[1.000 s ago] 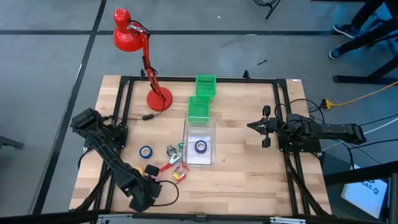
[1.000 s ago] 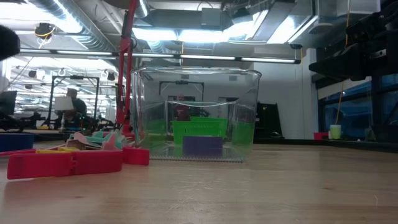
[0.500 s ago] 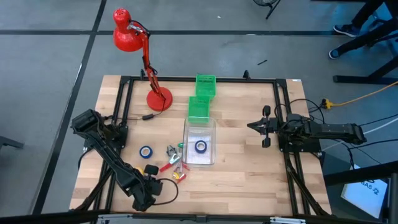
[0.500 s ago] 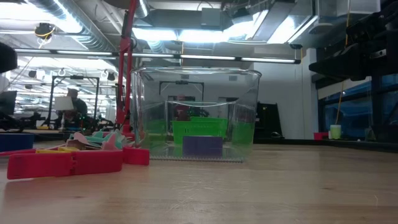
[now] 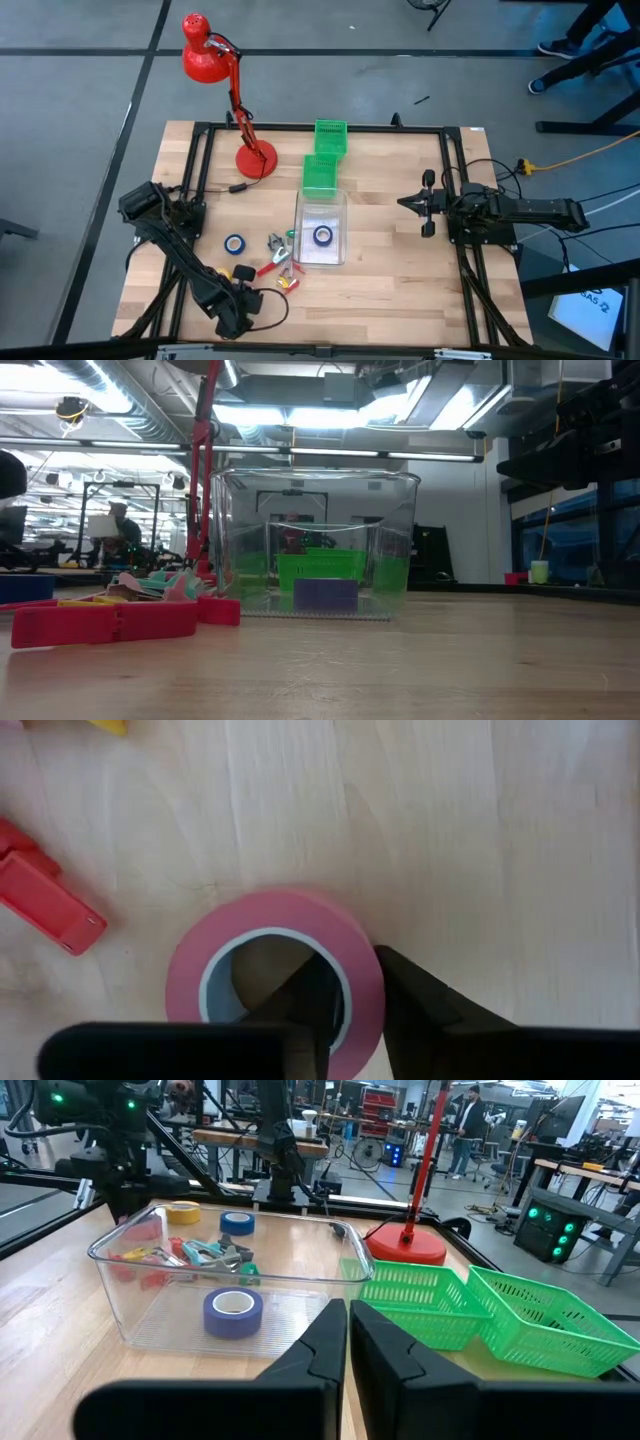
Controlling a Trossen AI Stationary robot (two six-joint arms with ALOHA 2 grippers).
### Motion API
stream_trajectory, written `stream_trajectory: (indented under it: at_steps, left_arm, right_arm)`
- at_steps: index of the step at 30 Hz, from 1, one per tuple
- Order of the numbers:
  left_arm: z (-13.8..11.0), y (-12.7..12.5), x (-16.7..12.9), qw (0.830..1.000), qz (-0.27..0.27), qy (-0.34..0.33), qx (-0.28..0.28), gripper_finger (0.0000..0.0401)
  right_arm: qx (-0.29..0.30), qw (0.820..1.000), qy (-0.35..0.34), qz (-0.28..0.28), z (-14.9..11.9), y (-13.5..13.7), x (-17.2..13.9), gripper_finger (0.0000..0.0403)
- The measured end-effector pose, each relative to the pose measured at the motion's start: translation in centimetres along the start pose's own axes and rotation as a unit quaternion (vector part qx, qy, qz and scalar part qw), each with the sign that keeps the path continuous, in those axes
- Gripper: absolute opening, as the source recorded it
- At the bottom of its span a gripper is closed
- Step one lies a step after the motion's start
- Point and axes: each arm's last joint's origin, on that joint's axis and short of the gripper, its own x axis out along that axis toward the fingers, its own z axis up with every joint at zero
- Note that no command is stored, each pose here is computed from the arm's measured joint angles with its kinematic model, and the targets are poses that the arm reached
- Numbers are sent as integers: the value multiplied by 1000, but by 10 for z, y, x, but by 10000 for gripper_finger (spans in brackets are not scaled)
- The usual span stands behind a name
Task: Pick and place Stapler, Stapler remover, tape
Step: Put the pink tape into the transparent bin
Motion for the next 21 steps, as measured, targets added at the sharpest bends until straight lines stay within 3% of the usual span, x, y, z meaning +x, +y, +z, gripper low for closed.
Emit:
stream_trajectory:
  at_steps: [4,21]
  left_arm:
    - [4,-4,-4,1000,-21,1,2,41]
    - [48,5,-28,998,-39,-38,-15,46]
  right_arm:
    - [0,1000,0,0,0,0,0,21]
    - [0,1000,0,0,0,0,0,21]
